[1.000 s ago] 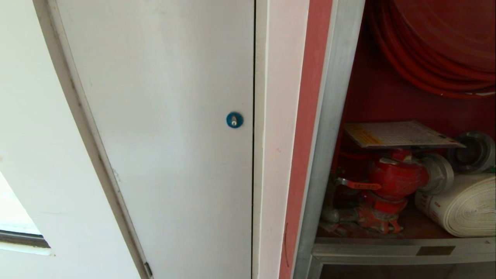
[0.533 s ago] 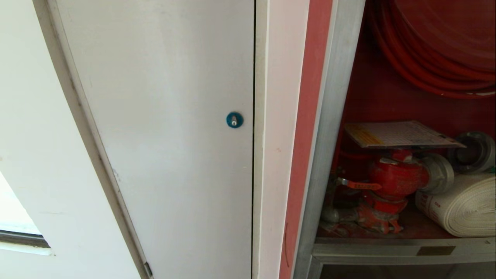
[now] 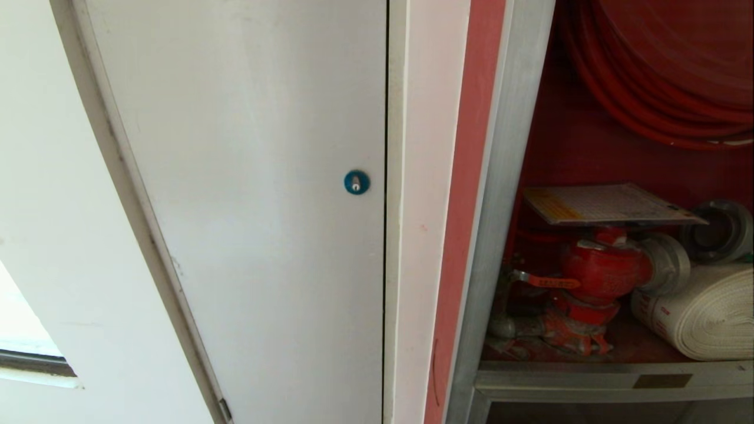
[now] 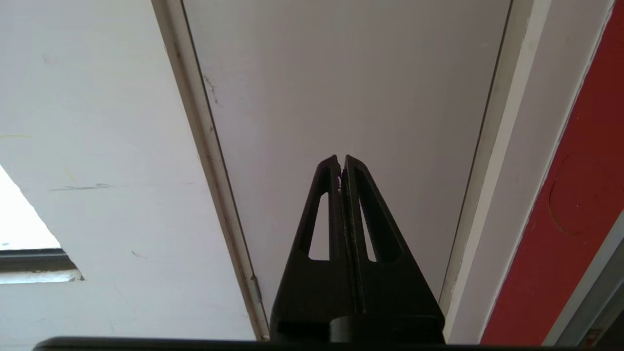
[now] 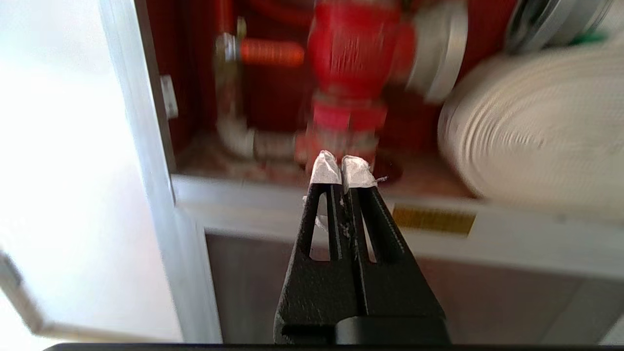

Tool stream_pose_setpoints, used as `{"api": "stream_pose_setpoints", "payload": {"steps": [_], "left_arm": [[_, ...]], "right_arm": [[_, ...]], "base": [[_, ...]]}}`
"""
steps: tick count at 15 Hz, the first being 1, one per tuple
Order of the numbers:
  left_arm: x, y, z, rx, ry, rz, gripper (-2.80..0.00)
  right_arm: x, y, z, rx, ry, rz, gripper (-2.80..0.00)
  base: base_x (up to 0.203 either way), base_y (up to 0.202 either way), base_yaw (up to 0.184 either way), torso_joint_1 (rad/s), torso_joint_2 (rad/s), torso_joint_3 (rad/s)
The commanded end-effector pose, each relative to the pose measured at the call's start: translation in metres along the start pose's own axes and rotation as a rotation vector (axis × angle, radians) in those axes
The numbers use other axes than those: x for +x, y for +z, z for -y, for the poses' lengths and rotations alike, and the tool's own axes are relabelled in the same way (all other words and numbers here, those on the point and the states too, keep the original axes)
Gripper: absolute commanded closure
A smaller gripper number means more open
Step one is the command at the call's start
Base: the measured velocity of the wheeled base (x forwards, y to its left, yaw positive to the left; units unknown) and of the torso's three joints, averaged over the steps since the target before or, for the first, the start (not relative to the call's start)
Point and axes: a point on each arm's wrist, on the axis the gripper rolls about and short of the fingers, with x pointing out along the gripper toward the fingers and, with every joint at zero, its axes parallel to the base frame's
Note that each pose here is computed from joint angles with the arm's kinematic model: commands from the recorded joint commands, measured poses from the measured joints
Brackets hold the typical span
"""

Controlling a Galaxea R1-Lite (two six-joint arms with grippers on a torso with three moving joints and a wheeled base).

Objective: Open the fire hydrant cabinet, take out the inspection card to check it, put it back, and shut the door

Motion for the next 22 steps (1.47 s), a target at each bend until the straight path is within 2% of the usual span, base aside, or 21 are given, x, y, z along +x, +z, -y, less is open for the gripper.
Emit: {"api": "stream_pose_setpoints", "payload": {"steps": [1, 3, 4, 7, 13, 17, 22], "left_arm": [[0.0017, -0.0077, 0.0003, -0.001, -0.001, -0.028, 0.0], [0.0017, -0.0077, 0.0003, -0.001, -0.001, -0.028, 0.0], [0.0017, -0.0077, 0.0003, -0.001, -0.001, -0.028, 0.0], [0.0017, -0.0077, 0.0003, -0.001, -0.001, -0.028, 0.0], [0.0017, -0.0077, 0.0003, -0.001, -0.001, -0.028, 0.0], [0.0017, -0.0077, 0.0003, -0.001, -0.001, -0.028, 0.0], [0.0017, -0.0077, 0.0003, -0.001, -0.001, -0.028, 0.0]], "right_arm": [[0.0002, -0.002, -0.0001, -0.003, 0.003, -0.017, 0.0], [0.0002, -0.0027, 0.0002, 0.0, -0.009, -0.025, 0.0], [0.0002, -0.0043, 0.0008, 0.001, -0.037, -0.04, 0.0], [-0.0003, -0.0107, 0.0007, 0.002, -0.043, -0.103, 0.0], [-0.0003, -0.0106, 0.0007, 0.01, -0.043, -0.103, 0.0], [-0.0003, -0.0103, 0.0008, 0.068, -0.051, -0.099, 0.0], [-0.0003, -0.0103, 0.0008, 0.066, -0.051, -0.099, 0.0]], "base": [[0.0, 0.0, 0.0, 0.0, 0.0, 0.0], [0.0, 0.0, 0.0, 0.0, 0.0, 0.0], [0.0, 0.0, 0.0, 0.0, 0.0, 0.0], [0.0, 0.0, 0.0, 0.0, 0.0, 0.0], [0.0, 0.0, 0.0, 0.0, 0.0, 0.0], [0.0, 0.0, 0.0, 0.0, 0.0, 0.0], [0.0, 0.0, 0.0, 0.0, 0.0, 0.0]]}}
